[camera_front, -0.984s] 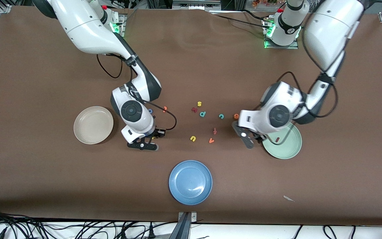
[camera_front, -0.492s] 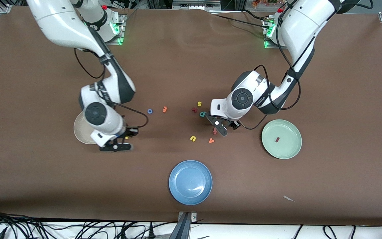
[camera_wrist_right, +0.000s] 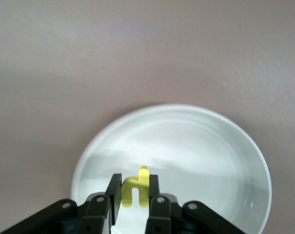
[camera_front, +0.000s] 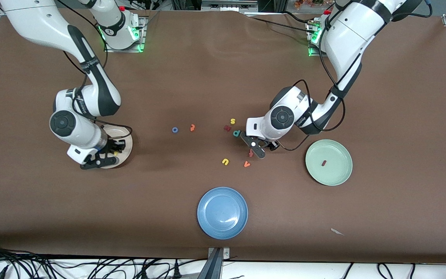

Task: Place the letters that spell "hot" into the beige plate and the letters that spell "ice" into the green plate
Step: 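Carry the yellow h over the white plate with the right gripper, then release the yellow h with the right gripper while the left gripper grasps the teal c, then carry the teal c to the green plate while the right gripper reaches the blue ring, then release the teal c with the left gripper while the right gripper grasps the ring, then drop the blue ring into the white plate while the left gripper grasps the orange 6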

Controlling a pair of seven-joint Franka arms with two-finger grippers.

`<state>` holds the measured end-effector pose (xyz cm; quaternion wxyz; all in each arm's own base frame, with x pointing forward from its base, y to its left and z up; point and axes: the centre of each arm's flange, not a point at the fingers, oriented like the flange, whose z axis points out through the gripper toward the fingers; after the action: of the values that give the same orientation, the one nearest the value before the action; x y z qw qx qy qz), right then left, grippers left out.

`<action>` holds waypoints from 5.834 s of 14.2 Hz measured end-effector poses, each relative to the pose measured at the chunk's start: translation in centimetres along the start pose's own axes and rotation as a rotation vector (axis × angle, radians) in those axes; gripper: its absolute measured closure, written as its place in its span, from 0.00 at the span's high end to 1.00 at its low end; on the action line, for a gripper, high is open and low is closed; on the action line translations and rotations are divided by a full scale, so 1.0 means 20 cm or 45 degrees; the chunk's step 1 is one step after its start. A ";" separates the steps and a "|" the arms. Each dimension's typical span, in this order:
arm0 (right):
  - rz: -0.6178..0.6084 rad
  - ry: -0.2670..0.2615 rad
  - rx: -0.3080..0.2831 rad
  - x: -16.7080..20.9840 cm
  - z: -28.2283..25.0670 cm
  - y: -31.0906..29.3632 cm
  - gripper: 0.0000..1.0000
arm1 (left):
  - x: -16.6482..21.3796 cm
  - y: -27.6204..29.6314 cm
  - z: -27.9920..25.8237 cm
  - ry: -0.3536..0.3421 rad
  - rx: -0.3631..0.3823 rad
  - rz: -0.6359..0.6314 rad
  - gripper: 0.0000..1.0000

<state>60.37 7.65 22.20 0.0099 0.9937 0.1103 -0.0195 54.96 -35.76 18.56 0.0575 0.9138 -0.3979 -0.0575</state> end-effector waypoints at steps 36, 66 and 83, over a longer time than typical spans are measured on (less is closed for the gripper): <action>0.495 0.002 0.116 -0.28 0.20 -1.20 0.98 | -0.45 -0.99 -0.36 0.036 0.158 0.112 0.28; 0.495 0.003 0.092 -0.21 0.19 -1.20 0.27 | -0.34 -0.61 -0.34 -0.069 0.043 -0.189 0.74; 0.113 -0.071 -0.131 -0.05 -0.07 -0.20 0.27 | -0.29 -0.22 0.01 -0.048 0.066 -0.573 0.63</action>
<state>58.56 11.33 23.63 0.0650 0.9948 0.0668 -0.0411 54.08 -28.56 18.15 0.0124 0.9795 -0.1863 -0.0758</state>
